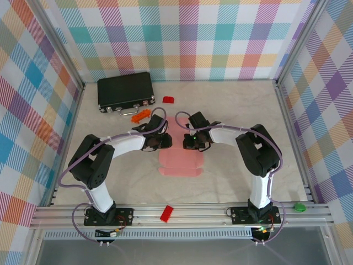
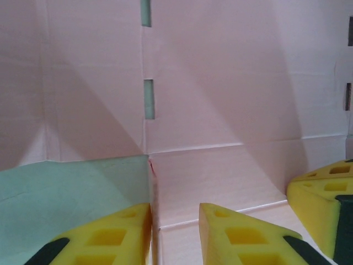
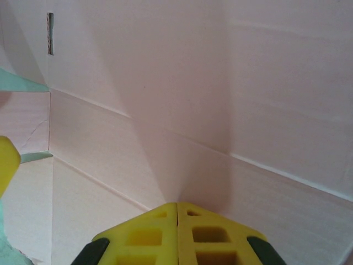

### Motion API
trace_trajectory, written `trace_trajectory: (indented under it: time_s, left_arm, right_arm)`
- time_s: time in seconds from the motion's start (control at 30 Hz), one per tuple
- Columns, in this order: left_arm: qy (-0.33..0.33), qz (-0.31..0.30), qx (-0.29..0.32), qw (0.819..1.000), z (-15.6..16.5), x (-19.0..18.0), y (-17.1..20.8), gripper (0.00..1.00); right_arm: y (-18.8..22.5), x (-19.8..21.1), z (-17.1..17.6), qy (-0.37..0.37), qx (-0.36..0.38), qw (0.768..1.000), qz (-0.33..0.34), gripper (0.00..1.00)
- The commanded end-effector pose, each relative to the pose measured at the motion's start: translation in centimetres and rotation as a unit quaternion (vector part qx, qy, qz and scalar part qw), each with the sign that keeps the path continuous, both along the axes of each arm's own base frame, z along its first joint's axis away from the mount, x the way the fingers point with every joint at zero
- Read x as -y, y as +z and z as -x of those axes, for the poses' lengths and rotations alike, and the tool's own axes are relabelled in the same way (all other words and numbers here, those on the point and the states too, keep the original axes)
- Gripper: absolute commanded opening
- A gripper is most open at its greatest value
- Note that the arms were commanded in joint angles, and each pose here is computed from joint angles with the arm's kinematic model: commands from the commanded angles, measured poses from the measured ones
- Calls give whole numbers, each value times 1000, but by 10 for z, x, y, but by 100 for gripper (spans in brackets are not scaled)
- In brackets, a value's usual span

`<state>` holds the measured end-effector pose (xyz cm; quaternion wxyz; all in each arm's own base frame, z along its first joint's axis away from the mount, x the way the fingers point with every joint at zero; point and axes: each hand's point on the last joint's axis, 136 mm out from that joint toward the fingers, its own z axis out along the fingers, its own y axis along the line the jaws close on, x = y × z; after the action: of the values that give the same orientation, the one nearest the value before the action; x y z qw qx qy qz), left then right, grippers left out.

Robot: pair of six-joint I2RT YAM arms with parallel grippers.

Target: Fold the paper box

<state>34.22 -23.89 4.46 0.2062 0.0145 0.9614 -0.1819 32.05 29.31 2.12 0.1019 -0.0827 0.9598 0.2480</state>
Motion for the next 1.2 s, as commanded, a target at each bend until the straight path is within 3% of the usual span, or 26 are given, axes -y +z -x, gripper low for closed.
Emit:
trace_trajectory:
  time_s: [0.0,0.4,0.93,1.0,1.17]
  left_arm:
    - [-32,17,7,999,-3,20,5,27]
    - [-44,15,5,999,-3,27,4,29]
    - [-34,-14,97,995,-4,15,71,43]
    - [-48,-8,90,995,-2,23,69,39]
    - [-80,5,65,995,1,47,54,10]
  right_arm:
    - [-22,4,12,2,-25,999,22,8]
    - [-19,5,11,-2,-23,999,24,8]
    - [49,29,-1,-52,69,996,23,10]
    - [51,38,-1,-63,71,995,30,11]
    - [51,66,0,-94,69,992,38,12]
